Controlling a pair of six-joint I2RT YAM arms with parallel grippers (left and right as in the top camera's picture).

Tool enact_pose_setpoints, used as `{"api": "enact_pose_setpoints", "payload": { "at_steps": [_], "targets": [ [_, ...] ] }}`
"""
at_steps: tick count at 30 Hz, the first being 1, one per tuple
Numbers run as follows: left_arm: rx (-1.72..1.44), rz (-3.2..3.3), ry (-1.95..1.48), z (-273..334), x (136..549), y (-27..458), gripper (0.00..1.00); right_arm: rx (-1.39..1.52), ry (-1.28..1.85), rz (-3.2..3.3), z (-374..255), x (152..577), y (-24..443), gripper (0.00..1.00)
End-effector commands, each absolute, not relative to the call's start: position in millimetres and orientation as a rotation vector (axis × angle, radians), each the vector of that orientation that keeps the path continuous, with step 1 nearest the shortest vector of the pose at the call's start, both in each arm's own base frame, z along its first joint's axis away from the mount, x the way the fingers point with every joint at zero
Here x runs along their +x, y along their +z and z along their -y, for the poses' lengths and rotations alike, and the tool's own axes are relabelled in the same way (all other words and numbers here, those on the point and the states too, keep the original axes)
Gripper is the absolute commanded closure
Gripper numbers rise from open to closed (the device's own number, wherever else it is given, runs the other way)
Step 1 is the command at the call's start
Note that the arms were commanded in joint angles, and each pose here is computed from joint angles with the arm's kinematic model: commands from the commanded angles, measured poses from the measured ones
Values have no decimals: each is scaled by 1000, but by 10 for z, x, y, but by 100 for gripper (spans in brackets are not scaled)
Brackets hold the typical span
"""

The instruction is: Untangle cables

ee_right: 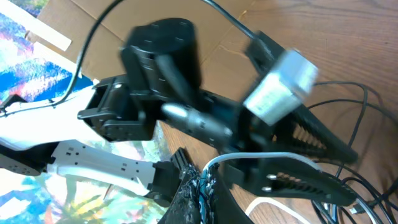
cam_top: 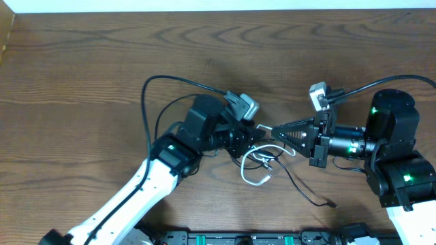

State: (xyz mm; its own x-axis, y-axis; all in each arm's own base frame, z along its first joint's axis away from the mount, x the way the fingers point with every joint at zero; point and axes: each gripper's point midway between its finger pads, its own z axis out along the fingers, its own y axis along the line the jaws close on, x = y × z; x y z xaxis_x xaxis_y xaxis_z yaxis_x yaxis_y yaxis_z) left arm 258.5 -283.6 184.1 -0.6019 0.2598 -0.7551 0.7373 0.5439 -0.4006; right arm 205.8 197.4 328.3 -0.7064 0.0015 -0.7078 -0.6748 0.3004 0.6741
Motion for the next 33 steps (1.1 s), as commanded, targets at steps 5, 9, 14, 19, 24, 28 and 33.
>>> {"api": "enact_pose_setpoints", "payload": {
  "at_steps": [5,9,14,19,24,28,33],
  "targets": [
    [756,-2210,-960,2834,2622,1689,92,-561,1420,-1960,-1906,2122,3337,99],
    [614,-2221,-1013,2827,2731,1784,92,-395,1185,-2058,-1726,2421,3111,90],
    [294,-2260,-1105,2652,2968,1919,93,3,799,-2320,-1211,2686,2525,27],
    [-32,-2309,-1180,2428,3147,1940,92,305,600,-2532,-891,2600,2039,16],
    [-246,-2340,-1262,2391,3173,1943,92,106,592,-2641,-1036,2549,1771,19],
    [-285,-2351,-1299,2410,3151,1950,92,66,578,-2706,-1126,2590,1501,21],
    [-278,-2354,-1310,2421,3136,1953,92,3,600,-2750,-1305,2652,1276,22]
  ]
}}
